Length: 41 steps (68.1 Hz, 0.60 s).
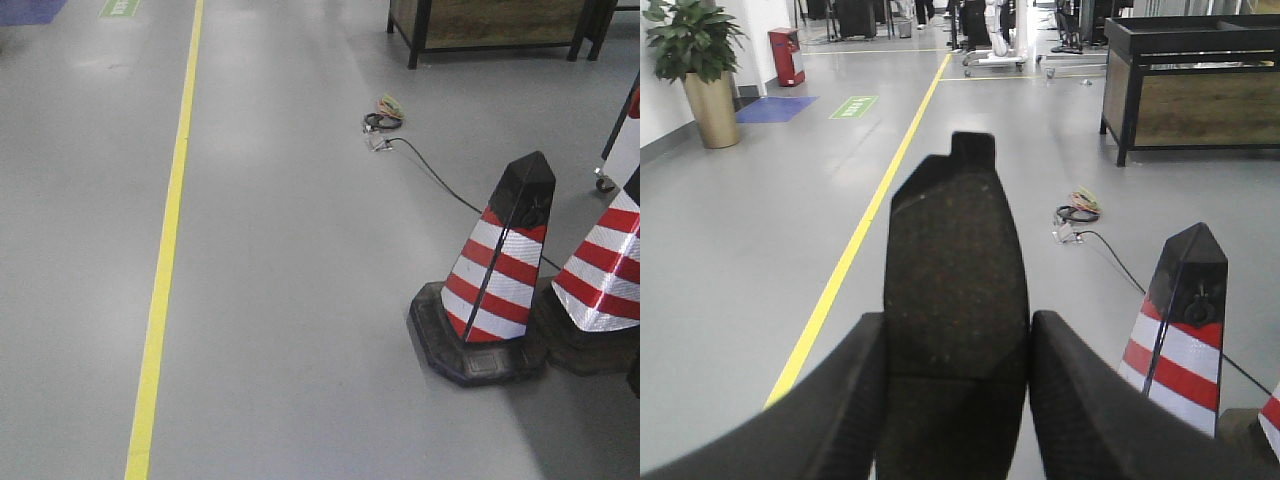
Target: Move and align brake pads A on conveyor
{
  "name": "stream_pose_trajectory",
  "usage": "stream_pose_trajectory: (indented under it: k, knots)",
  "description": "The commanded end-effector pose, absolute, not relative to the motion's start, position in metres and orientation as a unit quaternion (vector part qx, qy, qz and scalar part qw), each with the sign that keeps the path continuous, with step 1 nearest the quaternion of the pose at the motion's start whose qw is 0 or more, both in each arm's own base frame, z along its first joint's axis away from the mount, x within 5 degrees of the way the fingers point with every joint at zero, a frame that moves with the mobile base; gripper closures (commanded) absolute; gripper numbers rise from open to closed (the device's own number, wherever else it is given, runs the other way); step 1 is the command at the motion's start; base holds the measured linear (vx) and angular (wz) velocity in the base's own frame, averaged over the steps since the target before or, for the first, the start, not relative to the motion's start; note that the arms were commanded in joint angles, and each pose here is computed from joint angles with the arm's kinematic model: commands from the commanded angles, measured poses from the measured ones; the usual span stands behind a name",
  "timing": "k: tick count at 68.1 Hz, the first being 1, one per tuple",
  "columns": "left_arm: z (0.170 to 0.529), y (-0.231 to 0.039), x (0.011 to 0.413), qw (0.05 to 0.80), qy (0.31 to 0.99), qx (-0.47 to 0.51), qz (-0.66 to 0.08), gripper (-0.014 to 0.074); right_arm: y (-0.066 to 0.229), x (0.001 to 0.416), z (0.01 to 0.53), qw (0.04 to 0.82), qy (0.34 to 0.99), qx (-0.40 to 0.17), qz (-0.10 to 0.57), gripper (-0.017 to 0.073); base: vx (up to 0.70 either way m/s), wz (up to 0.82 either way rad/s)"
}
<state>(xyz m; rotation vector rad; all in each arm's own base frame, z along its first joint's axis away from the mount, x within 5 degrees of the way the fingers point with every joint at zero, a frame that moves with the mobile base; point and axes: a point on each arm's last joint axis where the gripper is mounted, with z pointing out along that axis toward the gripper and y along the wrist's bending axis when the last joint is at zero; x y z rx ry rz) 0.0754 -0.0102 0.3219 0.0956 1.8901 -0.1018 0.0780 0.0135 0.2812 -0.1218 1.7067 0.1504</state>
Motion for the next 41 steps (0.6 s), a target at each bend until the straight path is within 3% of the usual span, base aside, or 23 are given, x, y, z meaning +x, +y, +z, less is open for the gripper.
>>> stream_pose_trajectory:
  k: [1,41]
  knots:
    - [0.3397,-0.0103,0.0769,0.631,0.773,0.036,-0.049,0.0521,0.0138,0.0785,0.3004,0.700,0.709,-0.054,0.069,0.0536,0.42,-0.12]
    - [0.3397,-0.0103,0.0769,0.631,0.773,0.036,-0.049,0.0521,0.0138,0.0785,0.3004,0.700,0.709,-0.054,0.069,0.0536,0.40,-0.20]
